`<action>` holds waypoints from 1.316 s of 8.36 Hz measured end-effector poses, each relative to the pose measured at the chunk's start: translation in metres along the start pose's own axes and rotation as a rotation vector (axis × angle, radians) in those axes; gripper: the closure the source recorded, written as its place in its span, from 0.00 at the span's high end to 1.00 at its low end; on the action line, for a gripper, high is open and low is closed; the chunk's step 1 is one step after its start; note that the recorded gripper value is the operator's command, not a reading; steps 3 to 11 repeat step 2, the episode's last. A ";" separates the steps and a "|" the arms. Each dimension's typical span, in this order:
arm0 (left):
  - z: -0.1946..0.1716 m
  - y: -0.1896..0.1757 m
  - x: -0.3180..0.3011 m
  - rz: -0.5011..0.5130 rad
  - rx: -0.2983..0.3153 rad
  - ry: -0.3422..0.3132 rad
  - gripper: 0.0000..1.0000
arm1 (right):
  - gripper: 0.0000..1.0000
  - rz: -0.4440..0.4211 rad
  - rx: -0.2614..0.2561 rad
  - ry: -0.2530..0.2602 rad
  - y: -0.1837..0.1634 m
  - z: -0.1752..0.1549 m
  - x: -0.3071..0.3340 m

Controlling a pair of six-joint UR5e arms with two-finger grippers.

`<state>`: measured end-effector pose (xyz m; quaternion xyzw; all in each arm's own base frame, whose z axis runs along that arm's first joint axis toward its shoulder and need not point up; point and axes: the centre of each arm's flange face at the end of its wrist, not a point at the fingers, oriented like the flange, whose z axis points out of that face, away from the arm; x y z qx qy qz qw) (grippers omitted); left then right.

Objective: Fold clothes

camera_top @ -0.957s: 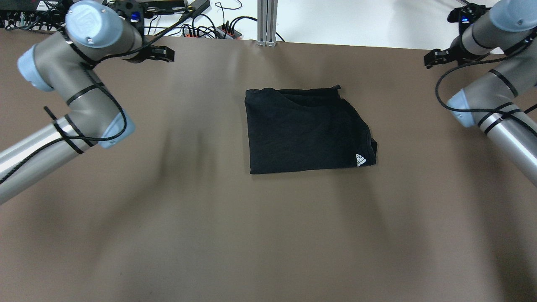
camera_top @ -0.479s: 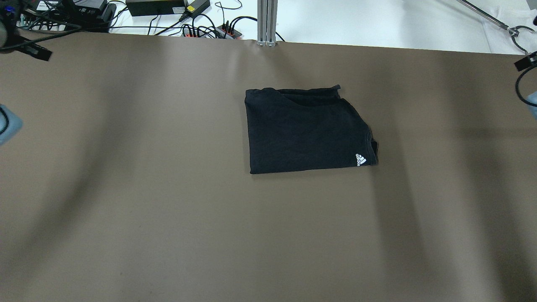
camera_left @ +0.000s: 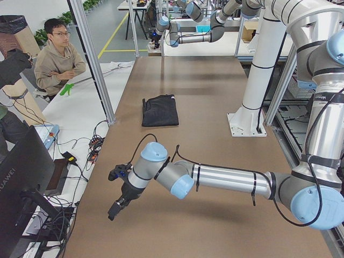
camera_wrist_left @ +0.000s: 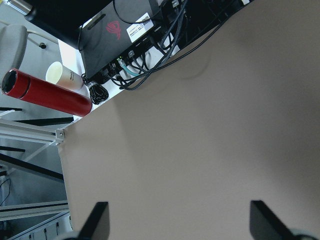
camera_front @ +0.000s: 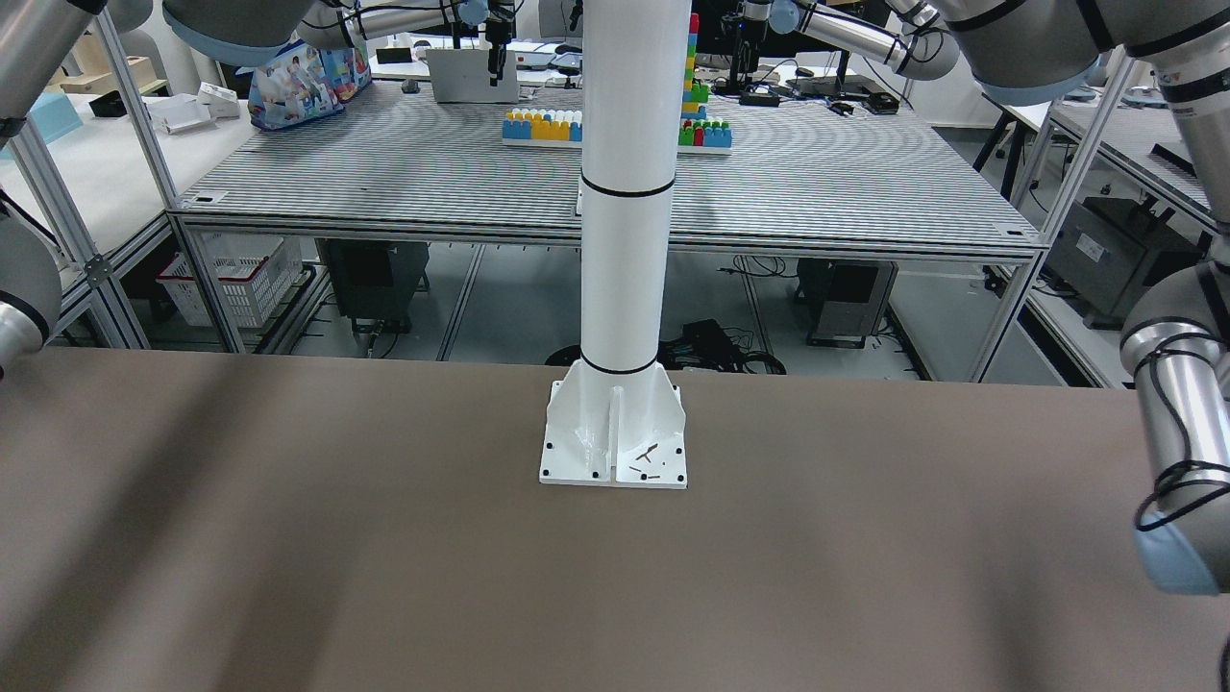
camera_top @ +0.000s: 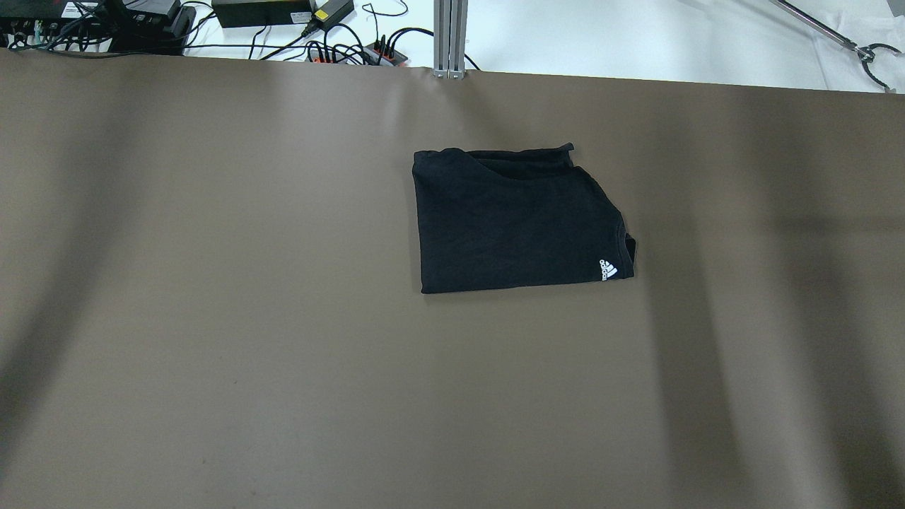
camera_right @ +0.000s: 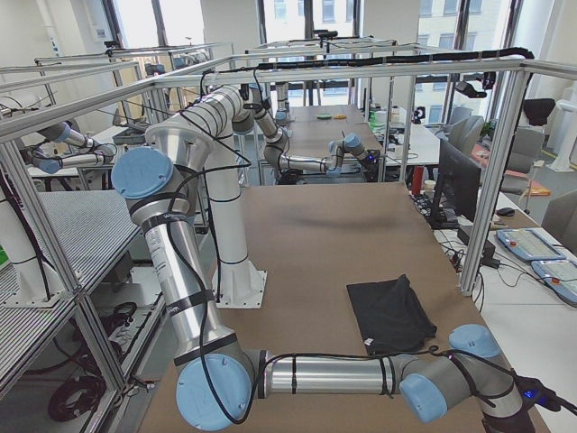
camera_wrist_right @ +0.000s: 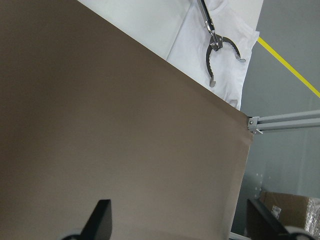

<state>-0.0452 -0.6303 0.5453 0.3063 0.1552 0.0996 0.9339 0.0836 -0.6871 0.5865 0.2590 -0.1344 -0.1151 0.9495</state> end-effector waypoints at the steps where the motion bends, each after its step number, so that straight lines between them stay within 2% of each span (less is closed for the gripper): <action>1: 0.010 0.020 -0.026 0.009 0.015 0.018 1.00 | 0.95 0.003 -0.002 0.003 0.014 -0.002 0.003; 2: 0.017 0.034 -0.041 0.016 0.028 0.023 1.00 | 0.95 0.008 0.001 0.008 0.023 -0.006 0.007; 11: 0.017 0.034 -0.041 0.016 0.028 0.023 1.00 | 0.95 0.008 0.001 0.008 0.023 -0.006 0.007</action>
